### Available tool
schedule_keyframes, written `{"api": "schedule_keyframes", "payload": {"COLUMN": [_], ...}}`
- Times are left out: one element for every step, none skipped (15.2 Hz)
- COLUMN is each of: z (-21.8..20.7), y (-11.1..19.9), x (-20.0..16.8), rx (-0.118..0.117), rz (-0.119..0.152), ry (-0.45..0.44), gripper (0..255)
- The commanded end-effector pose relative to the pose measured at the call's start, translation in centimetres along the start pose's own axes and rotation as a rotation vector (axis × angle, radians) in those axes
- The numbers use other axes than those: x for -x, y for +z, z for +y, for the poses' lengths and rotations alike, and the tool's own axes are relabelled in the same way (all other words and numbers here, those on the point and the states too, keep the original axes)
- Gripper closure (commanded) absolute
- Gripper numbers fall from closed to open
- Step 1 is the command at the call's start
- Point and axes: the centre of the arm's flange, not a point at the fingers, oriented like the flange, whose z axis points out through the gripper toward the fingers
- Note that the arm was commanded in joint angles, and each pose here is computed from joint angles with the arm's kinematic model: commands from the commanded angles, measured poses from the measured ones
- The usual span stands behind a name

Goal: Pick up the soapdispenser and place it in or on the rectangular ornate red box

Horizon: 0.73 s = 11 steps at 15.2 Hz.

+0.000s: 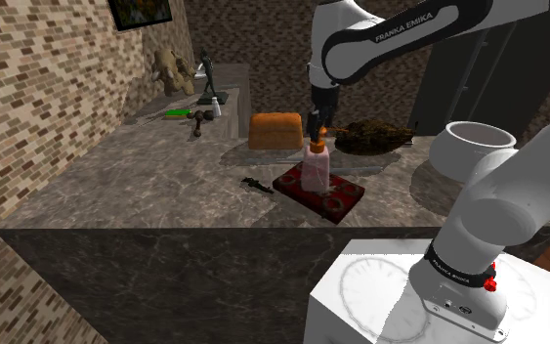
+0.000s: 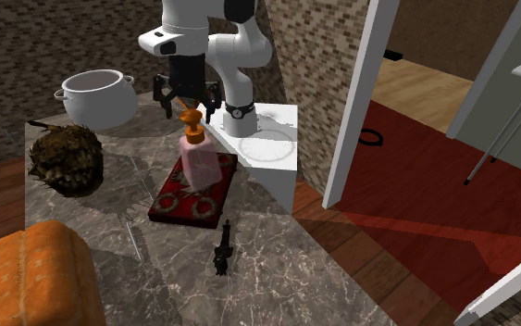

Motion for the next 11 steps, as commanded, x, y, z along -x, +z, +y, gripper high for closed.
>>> {"api": "schedule_keyframes", "payload": {"z": [-0.1,-0.1,-0.1,-0.1,-0.1,-0.1,-0.1,-0.1,-0.1,-0.1,-0.1], "y": [-2.0,-3.3,-4.3,-4.3,-4.3,-4.3,-4.3,-4.3,-4.3,-4.3,-4.3], "x": [-0.1,-0.1,-0.1,-0.1,-0.1,-0.1,-0.1,-0.1,-0.1,-0.1,-0.1], "rx": [0.000,0.000,0.000,0.000,0.000,0.000,0.000,0.000,0.000,0.000,0.000], "rz": [-0.001,-0.001,-0.001,-0.001,-0.001,-0.001,-0.001,-0.001,-0.001,-0.001,-0.001], "ry": [0.000,0.000,0.000,0.000,0.000,0.000,0.000,0.000,0.000,0.000,0.000], "gripper": [0,0,0,0,0,0,0,0,0,0,0]}}
